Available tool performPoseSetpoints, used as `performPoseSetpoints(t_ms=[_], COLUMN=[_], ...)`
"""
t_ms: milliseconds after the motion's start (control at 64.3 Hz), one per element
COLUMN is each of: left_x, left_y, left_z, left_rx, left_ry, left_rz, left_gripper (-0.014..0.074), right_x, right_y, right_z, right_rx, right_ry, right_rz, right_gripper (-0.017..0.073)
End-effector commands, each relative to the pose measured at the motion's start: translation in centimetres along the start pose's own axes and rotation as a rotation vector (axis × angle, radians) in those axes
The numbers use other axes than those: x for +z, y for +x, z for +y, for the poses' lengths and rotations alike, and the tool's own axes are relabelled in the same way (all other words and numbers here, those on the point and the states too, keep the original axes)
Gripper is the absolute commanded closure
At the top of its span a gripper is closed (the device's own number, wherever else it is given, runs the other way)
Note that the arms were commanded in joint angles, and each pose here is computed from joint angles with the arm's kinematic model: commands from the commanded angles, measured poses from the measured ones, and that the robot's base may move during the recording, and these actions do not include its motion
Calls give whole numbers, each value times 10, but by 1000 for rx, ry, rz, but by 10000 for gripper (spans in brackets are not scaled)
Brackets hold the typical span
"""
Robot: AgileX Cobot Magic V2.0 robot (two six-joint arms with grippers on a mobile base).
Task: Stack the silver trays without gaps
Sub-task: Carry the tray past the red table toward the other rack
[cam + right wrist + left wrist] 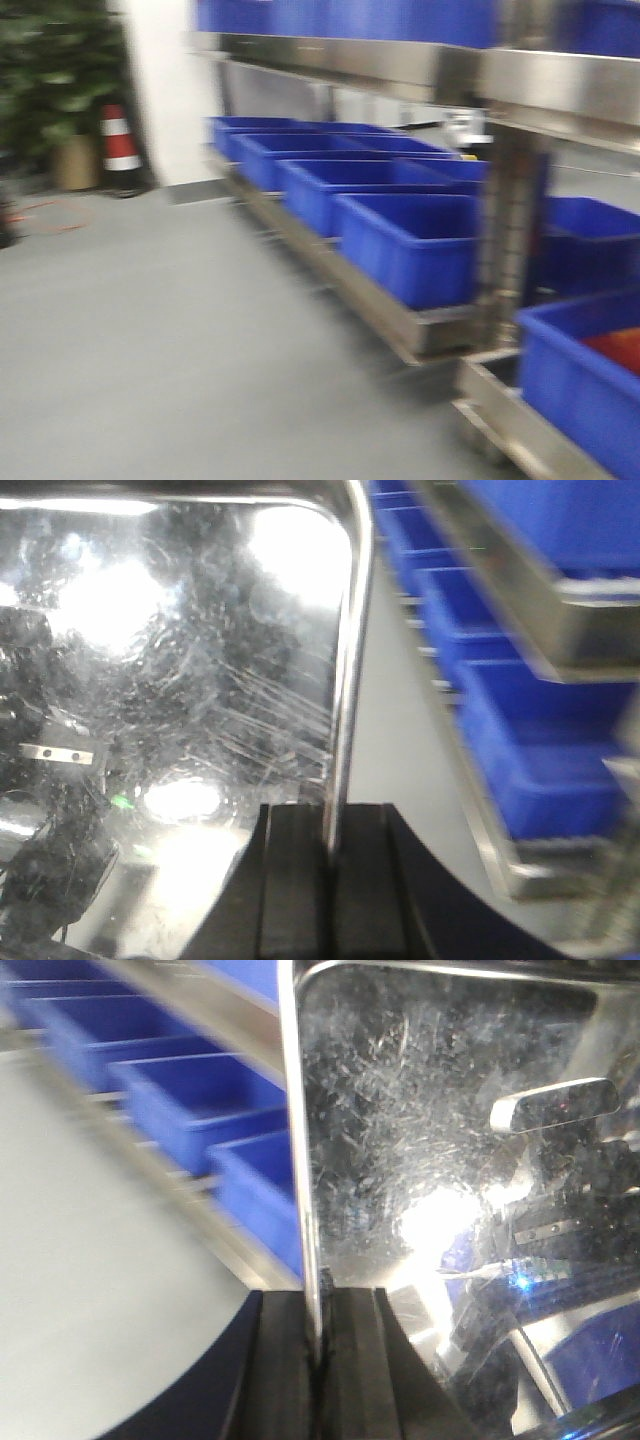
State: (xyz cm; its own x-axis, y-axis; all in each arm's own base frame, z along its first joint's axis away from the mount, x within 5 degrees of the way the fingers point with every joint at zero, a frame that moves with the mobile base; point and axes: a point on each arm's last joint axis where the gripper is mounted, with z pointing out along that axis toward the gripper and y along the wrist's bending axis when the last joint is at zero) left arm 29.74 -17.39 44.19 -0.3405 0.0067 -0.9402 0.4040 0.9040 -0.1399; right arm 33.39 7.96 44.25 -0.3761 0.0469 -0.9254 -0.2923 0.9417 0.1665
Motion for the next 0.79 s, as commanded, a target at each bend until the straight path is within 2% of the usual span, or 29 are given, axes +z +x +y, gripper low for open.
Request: performPoseSetpoints(t_ms=[0, 777], left_x=[-9, -9], left_y=[-10, -10], left_z=[-3, -3], left_rx=[6, 6], left_ry=[20, 20], left_rz=[-66, -66], left_gripper=[613, 613], right_x=[-7, -7], right_y=[-9, -9], right_z=[1, 1], right_rx=[-25, -25], right_ry=[7, 7], right_rz=[-67, -67], right_gripper=[638, 638])
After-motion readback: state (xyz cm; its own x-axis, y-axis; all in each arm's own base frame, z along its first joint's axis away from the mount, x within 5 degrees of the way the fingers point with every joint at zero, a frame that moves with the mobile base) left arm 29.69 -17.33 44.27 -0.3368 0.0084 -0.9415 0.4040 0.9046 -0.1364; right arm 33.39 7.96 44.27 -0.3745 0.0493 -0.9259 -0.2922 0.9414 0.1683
